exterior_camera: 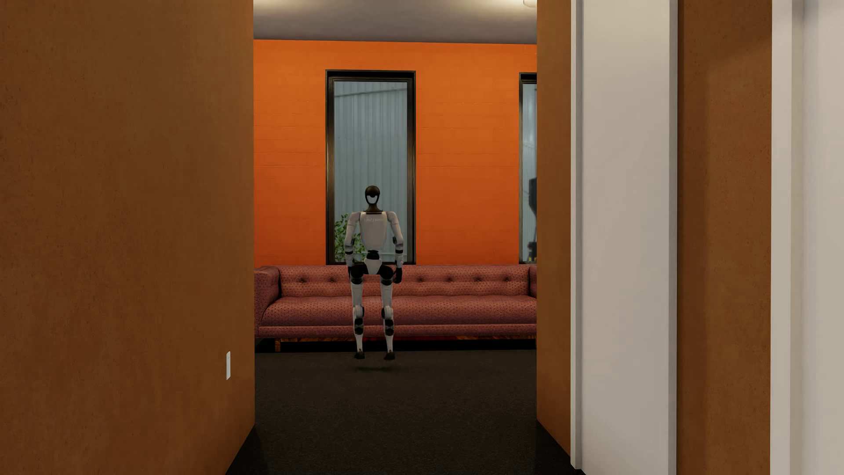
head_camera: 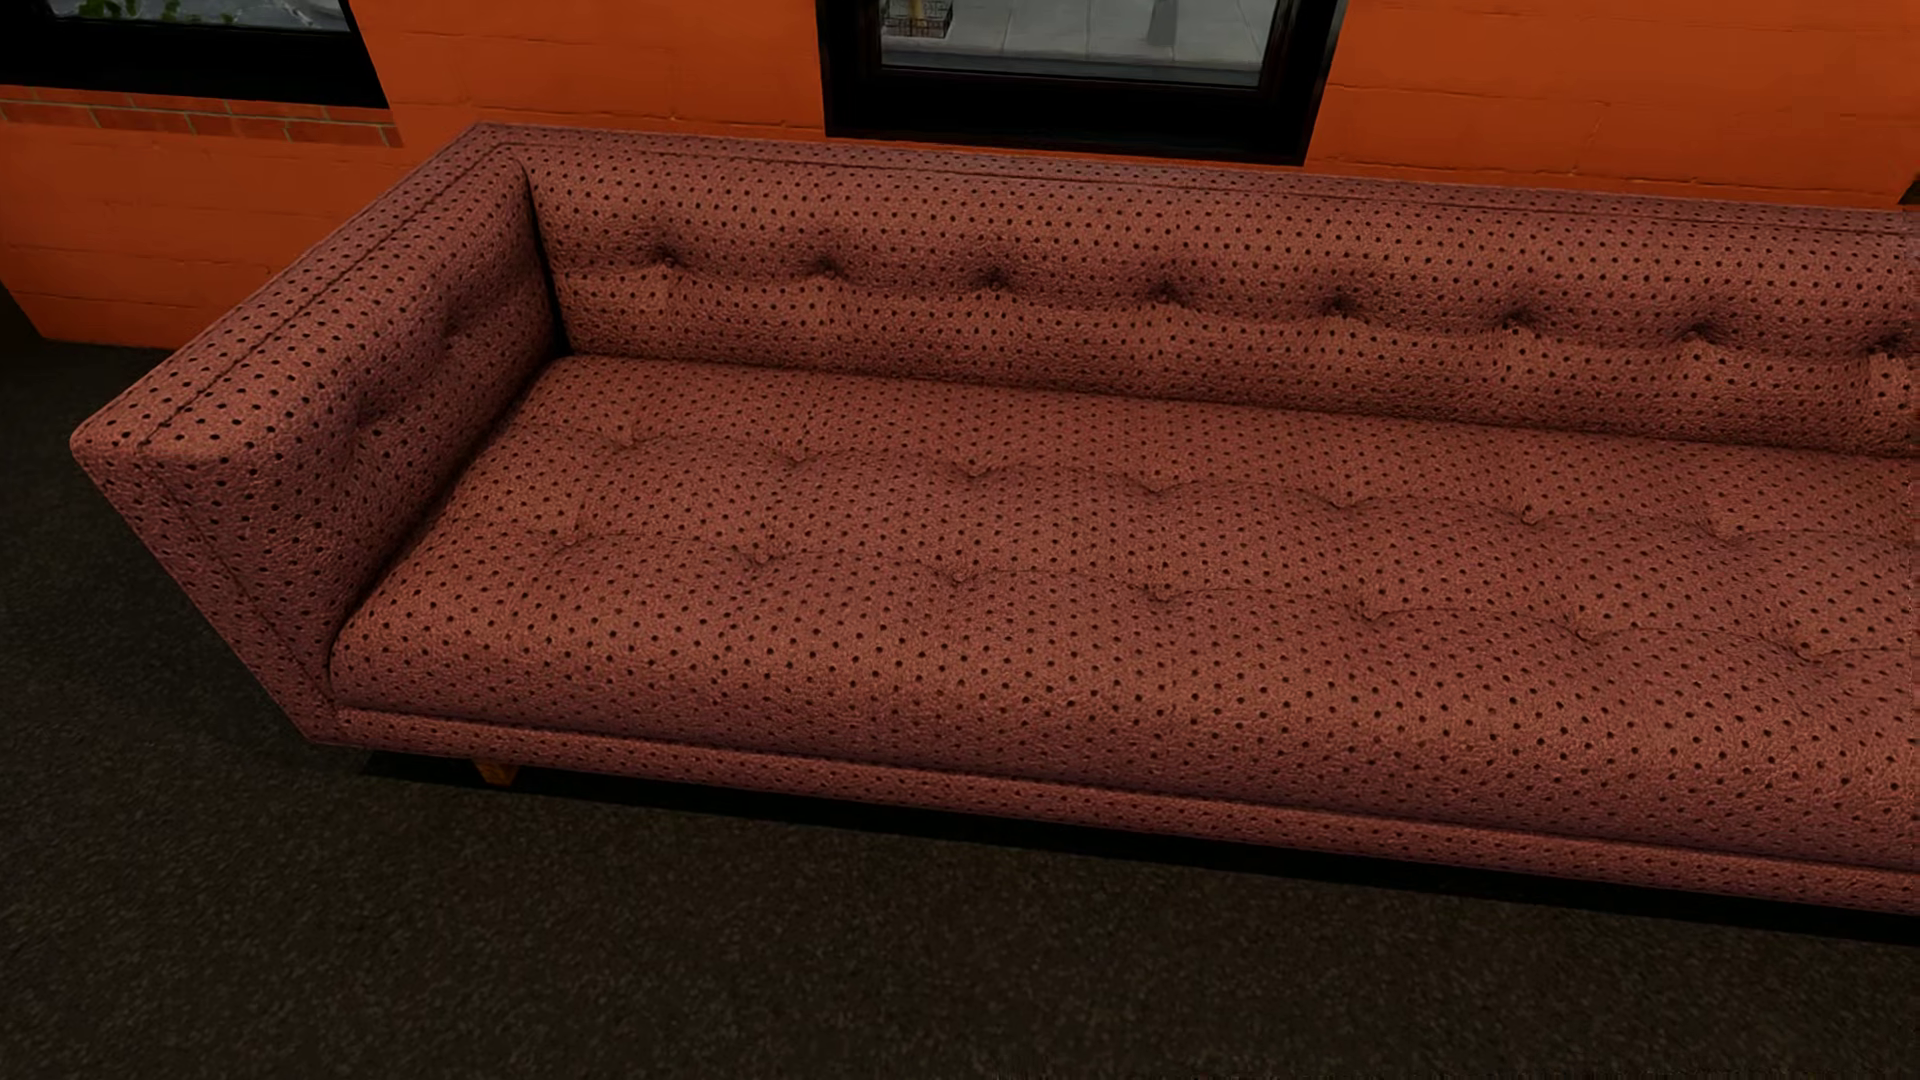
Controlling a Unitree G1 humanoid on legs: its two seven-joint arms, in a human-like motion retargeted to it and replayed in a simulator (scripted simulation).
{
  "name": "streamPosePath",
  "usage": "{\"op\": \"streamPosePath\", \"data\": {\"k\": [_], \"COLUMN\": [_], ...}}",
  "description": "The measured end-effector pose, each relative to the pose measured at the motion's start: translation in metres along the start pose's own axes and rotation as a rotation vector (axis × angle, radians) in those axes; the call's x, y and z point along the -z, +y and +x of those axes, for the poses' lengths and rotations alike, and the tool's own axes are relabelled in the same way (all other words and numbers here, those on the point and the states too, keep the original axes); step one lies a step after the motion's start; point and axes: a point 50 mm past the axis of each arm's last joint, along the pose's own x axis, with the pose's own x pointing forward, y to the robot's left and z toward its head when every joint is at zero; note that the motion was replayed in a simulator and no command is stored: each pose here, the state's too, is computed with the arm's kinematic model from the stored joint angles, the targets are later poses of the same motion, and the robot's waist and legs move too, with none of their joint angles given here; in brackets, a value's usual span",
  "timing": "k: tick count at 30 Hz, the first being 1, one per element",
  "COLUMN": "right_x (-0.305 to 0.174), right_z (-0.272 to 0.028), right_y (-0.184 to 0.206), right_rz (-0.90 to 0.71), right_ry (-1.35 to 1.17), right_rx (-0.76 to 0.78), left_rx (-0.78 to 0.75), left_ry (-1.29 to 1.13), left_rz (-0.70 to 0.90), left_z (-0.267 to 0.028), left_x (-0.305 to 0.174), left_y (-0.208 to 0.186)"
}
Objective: Head to the sofa
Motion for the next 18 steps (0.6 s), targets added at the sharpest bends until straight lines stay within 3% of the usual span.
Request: {"op": "streamPosePath", "data": {"k": [9, 18], "right_x": [-0.049, -0.039], "right_z": [0.005, 0.005], "right_y": [0.003, 0.008], "right_rz": [-0.029, -0.010], "right_ry": [-0.173, -0.135], "right_rx": [-0.015, -0.025], "left_rx": [-0.009, -0.007], "left_ry": [0.134, 0.151], "left_rz": [-0.011, -0.025], "left_z": [-0.005, -0.006], "left_x": [0.032, 0.037], "left_y": [0.002, -0.002]}}
